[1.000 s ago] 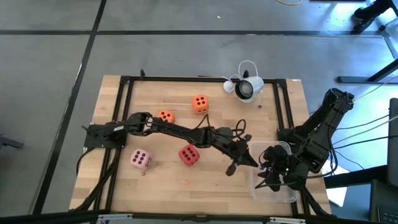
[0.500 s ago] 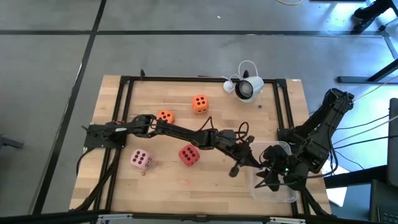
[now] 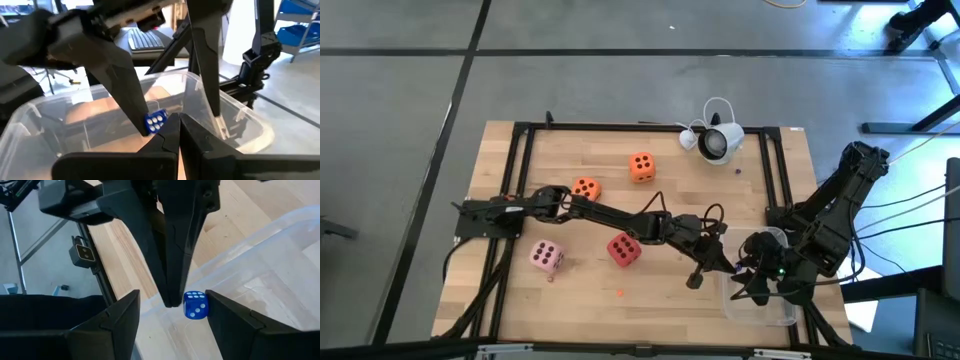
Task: Pick & Place Dice
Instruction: Put the blue small die into the transparent bin, then put the large red die into the transparent bin
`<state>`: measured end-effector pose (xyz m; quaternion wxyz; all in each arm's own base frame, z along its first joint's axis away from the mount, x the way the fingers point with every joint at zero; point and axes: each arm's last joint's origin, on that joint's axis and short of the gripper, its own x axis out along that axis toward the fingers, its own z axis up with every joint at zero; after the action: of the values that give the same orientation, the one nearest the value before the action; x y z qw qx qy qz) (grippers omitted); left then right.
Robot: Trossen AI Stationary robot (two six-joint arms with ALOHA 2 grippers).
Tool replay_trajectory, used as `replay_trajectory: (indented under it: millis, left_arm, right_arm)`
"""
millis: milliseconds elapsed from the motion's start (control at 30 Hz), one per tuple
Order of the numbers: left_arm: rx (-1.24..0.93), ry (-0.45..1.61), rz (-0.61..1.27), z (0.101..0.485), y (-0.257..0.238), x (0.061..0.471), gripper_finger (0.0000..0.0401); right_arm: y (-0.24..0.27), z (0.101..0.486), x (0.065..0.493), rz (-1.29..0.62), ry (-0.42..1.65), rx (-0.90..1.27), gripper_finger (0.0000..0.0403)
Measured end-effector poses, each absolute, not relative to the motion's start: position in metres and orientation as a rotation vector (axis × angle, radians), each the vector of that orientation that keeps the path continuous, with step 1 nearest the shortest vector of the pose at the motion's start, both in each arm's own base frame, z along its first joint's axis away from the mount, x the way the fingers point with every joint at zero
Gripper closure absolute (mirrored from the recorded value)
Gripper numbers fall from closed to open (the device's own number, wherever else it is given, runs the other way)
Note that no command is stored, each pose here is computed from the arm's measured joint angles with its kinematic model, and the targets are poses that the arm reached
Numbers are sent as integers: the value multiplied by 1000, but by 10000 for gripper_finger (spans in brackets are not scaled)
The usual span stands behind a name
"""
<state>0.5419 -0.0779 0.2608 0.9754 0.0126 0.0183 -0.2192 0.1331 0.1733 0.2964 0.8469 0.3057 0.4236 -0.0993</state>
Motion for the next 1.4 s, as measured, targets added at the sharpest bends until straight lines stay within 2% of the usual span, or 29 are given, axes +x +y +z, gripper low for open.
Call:
replay_trajectory:
  millis: [600,1033,1400]
  left_arm:
    - [18,-34,-429,268,-76,542,397]
    - [18,36,-445,251,-81,545,397]
    - [7,24,-436,251,-79,546,397]
  right_arm:
    - [177,298,135,-171,902,673,183]
    - [178,302,137,-140,847,684,183]
    - [176,301,135,-171,878,698,183]
